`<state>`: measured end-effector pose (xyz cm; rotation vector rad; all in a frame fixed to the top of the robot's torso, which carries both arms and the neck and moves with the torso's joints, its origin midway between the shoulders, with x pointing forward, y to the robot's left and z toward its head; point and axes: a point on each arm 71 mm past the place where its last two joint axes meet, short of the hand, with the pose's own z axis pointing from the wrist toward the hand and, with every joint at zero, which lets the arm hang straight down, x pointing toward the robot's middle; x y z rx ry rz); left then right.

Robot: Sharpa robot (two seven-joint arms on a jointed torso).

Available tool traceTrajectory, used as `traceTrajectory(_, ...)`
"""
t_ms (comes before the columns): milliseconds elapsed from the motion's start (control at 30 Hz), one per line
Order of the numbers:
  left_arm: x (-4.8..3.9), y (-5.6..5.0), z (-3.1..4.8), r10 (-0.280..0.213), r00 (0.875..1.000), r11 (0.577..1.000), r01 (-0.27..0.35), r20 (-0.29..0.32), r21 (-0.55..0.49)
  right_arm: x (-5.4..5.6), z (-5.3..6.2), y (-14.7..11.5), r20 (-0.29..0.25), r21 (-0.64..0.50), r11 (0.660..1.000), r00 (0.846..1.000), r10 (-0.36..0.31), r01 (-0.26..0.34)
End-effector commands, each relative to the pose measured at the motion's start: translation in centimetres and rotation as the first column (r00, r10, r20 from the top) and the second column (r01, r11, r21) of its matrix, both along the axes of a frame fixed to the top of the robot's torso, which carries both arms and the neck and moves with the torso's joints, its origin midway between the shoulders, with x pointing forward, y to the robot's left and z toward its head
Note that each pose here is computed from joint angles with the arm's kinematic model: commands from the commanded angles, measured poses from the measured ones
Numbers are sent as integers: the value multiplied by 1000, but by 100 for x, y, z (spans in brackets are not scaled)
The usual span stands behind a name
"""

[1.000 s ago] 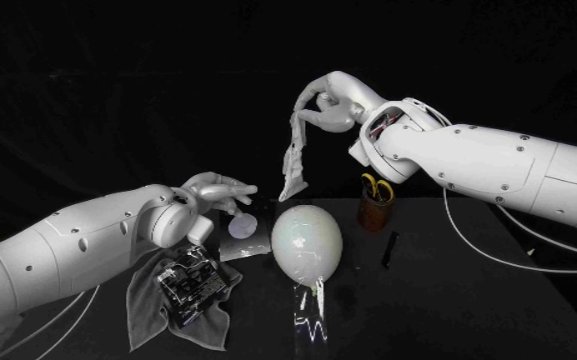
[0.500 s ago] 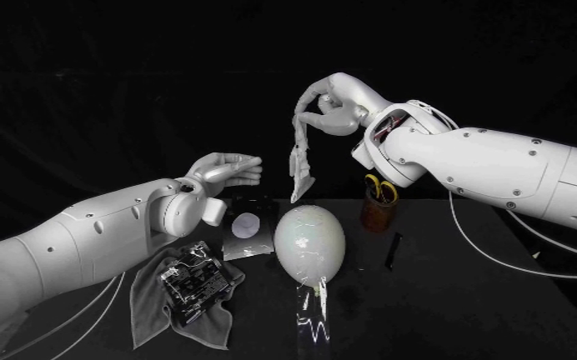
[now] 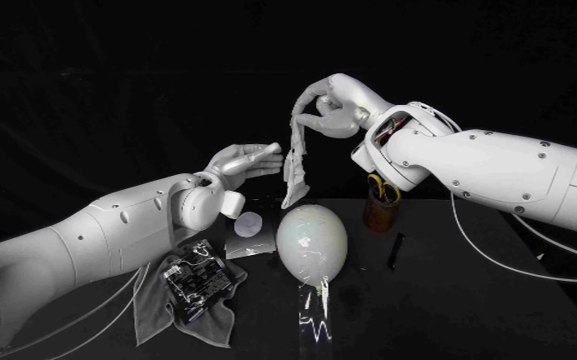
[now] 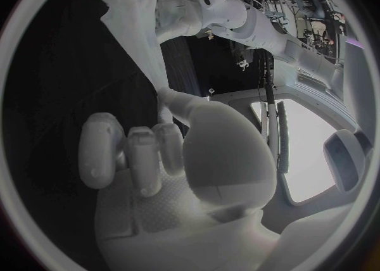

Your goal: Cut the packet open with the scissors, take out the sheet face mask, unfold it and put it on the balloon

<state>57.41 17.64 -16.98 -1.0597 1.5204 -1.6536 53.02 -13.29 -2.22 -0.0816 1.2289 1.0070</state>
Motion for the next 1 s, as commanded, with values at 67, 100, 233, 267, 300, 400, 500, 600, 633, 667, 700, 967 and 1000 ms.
traceTrajectory(67, -31, -112, 0, -105, 994, 994, 104, -34, -16, -36, 15, 40, 6, 10, 1000, 1000, 25, -26)
traceTrajectory(100, -32, -123, -4, -110, 993, 994, 110, -39, -14, -41, 15, 44, 6, 11, 1000, 1000, 27, -27)
traceTrajectory(233, -38, -166, -18, -128, 990, 992, 128, -59, -8, -56, 16, 52, 6, 13, 999, 999, 32, -32)
traceTrajectory(267, -40, -176, -23, -132, 989, 991, 132, -65, -5, -57, 16, 52, 7, 13, 999, 999, 32, -32)
traceTrajectory(300, -41, -184, -26, -134, 989, 991, 134, -69, -3, -58, 16, 51, 7, 14, 999, 999, 32, -32)
traceTrajectory(400, -42, -199, -37, -139, 987, 990, 140, -80, 10, -60, 17, 48, 8, 15, 999, 999, 31, -31)
traceTrajectory(500, -43, -197, -48, -139, 986, 990, 141, -91, 23, -63, 18, 49, 9, 16, 999, 999, 32, -32)
traceTrajectory(600, -42, -177, -59, -132, 986, 990, 136, -103, 37, -63, 19, 51, 10, 17, 999, 999, 32, -32)
traceTrajectory(633, -42, -168, -62, -129, 986, 990, 134, -106, 39, -64, 19, 52, 10, 17, 999, 999, 32, -32)
traceTrajectory(667, -41, -156, -64, -126, 986, 991, 131, -108, 42, -64, 19, 51, 9, 17, 999, 999, 32, -32)
traceTrajectory(700, -41, -148, -65, -123, 986, 991, 129, -109, 44, -64, 18, 50, 9, 17, 999, 999, 32, -32)
traceTrajectory(967, -38, -85, -61, -105, 989, 993, 110, -108, 36, -56, 16, 32, 6, 15, 1000, 1000, 27, -27)
traceTrajectory(1000, -38, -83, -60, -105, 989, 993, 109, -107, 33, -54, 16, 29, 6, 15, 1000, 1000, 27, -27)
